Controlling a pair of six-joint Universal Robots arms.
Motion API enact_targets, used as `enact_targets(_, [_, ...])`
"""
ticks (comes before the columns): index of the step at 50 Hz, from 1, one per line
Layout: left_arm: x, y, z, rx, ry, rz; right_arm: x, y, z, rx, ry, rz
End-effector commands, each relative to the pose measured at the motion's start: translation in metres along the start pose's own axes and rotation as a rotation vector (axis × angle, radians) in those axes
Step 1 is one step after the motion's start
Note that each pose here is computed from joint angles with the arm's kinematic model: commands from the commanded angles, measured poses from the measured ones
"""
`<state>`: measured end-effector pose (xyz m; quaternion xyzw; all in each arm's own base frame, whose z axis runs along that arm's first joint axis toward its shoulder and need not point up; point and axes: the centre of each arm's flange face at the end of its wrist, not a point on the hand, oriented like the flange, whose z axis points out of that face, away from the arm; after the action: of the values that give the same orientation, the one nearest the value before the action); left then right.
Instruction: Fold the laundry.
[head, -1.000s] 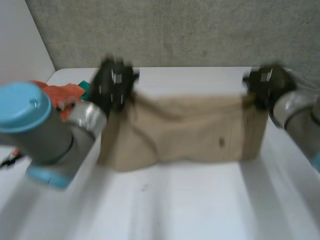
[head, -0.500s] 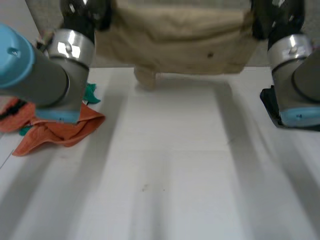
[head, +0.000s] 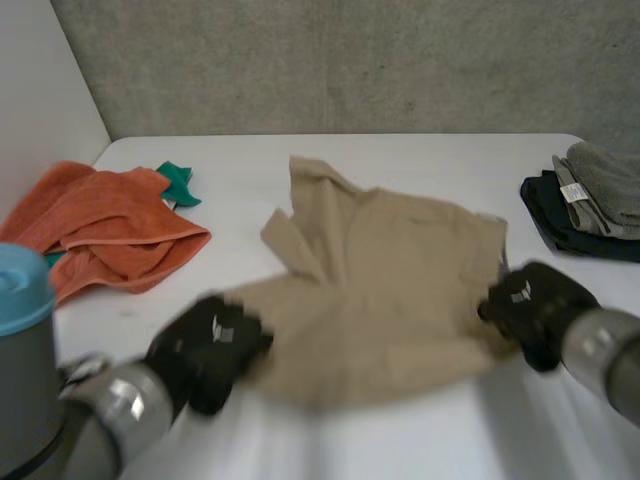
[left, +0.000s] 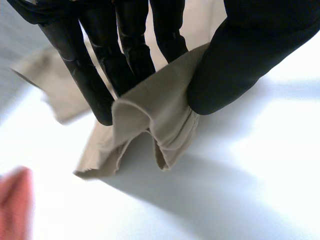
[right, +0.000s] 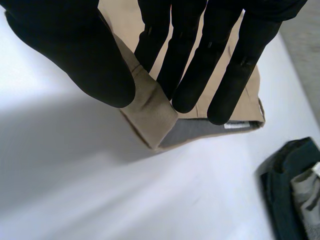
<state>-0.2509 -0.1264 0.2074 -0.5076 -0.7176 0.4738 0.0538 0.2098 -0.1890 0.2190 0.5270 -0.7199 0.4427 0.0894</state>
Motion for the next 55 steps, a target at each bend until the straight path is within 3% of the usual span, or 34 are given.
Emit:
enact_targets(1, [0.026,0.001,-0.044,-0.148,0.192,0.030,-0.020,0.002,-0.049,0.014,-0.103,-0.078])
enact_targets(8, [-0.002,-0.019,0.017,-0.011,0.023,0.128,-0.011,-0.004,-0.014,0.060,-0.073,-0.054])
enact_targets(16, [-0.046,-0.053,0.099,0.153,-0.239,0.148,0.025,-0.020,0.045,0.177,0.150,0.129])
enact_targets(26, [-0.102,-0.082,0.205,0.439,-0.486,0.150,0.060,-0.020,0.124,0.169,0.435,0.132])
enact_targets(37, [-0.094,-0.080,0.268,0.618,-0.454,0.201,0.081,-0.014,0.203,0.206,0.672,0.123])
enact_targets(46, [-0.098,-0.093,0.251,0.639,-0.524,0.102,0.084,-0.024,0.180,0.267,0.678,0.198])
enact_targets(50, [-0.102,-0.102,0.222,0.641,-0.520,0.044,0.079,-0.029,0.146,0.304,0.604,0.253])
enact_targets(55, [-0.096,-0.102,0.188,0.618,-0.488,0.008,0.056,-0.011,0.103,0.183,0.392,0.305])
